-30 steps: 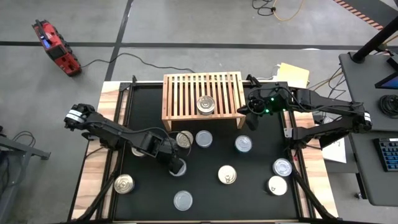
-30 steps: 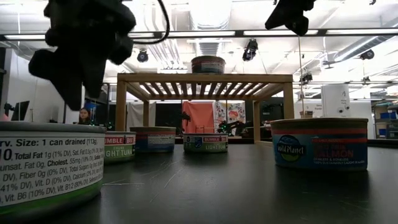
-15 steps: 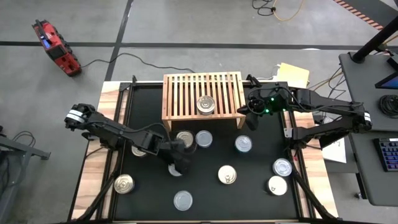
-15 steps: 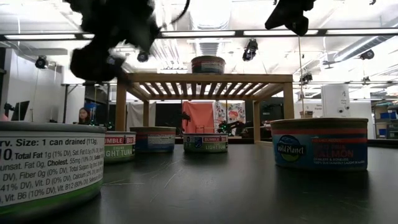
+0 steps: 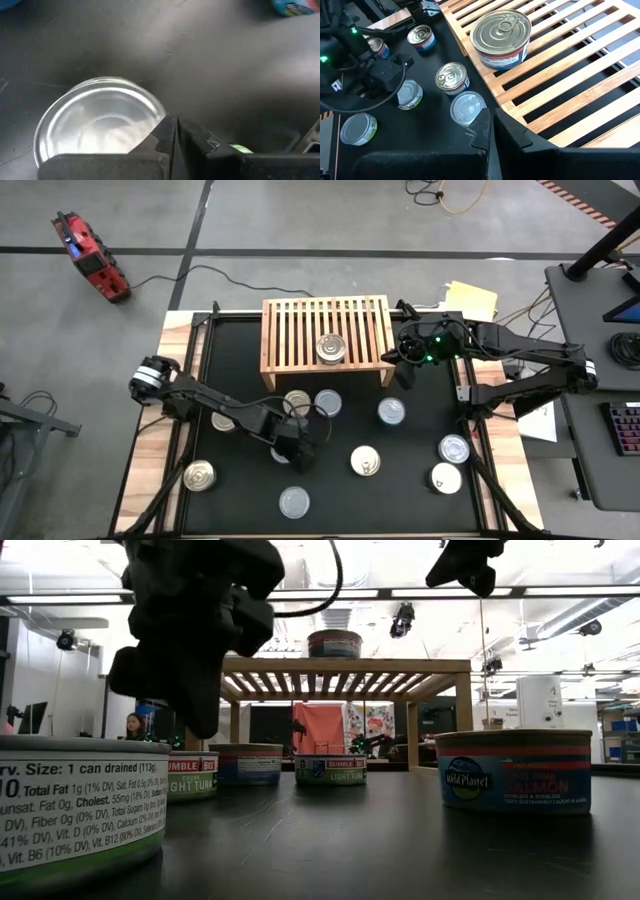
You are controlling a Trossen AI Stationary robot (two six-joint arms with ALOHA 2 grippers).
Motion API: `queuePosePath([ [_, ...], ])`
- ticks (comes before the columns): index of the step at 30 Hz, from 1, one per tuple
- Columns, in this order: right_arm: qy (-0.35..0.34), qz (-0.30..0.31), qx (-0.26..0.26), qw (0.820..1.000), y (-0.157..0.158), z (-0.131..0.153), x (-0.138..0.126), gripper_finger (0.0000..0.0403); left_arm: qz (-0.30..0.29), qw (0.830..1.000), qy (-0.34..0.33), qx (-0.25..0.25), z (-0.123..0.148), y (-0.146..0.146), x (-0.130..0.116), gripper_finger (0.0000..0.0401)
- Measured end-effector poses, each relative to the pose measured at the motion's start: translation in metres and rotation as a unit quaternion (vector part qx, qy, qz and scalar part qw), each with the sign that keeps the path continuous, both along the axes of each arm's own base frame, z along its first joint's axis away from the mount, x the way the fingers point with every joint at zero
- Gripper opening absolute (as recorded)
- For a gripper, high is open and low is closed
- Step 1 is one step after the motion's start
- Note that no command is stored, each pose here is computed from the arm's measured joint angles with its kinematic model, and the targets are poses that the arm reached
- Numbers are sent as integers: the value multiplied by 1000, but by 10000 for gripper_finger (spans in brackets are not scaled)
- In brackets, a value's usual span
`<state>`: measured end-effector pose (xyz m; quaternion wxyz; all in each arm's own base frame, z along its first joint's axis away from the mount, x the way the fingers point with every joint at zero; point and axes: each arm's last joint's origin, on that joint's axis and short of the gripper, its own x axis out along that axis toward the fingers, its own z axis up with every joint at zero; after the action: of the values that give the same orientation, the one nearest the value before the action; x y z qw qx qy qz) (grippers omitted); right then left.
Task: Stack canned seafood by type on shelf
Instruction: Put the green white tuna can on the shelf
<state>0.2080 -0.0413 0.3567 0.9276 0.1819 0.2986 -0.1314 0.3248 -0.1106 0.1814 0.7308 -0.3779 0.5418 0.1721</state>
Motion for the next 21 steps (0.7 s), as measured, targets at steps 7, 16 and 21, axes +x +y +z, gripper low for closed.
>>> queuePosePath([
  [7, 2, 7, -8, 1000, 0, 0, 0, 13, -11, 999, 8, 35, 5, 1, -4, 0],
  [16, 3, 13, -17, 1000, 0, 0, 0, 13, -110, 989, 53, 84, 17, -33, -34, 0],
  [21, 4, 15, -20, 1000, 0, 0, 0, 13, -118, 988, 26, 94, 8, -45, -41, 0],
])
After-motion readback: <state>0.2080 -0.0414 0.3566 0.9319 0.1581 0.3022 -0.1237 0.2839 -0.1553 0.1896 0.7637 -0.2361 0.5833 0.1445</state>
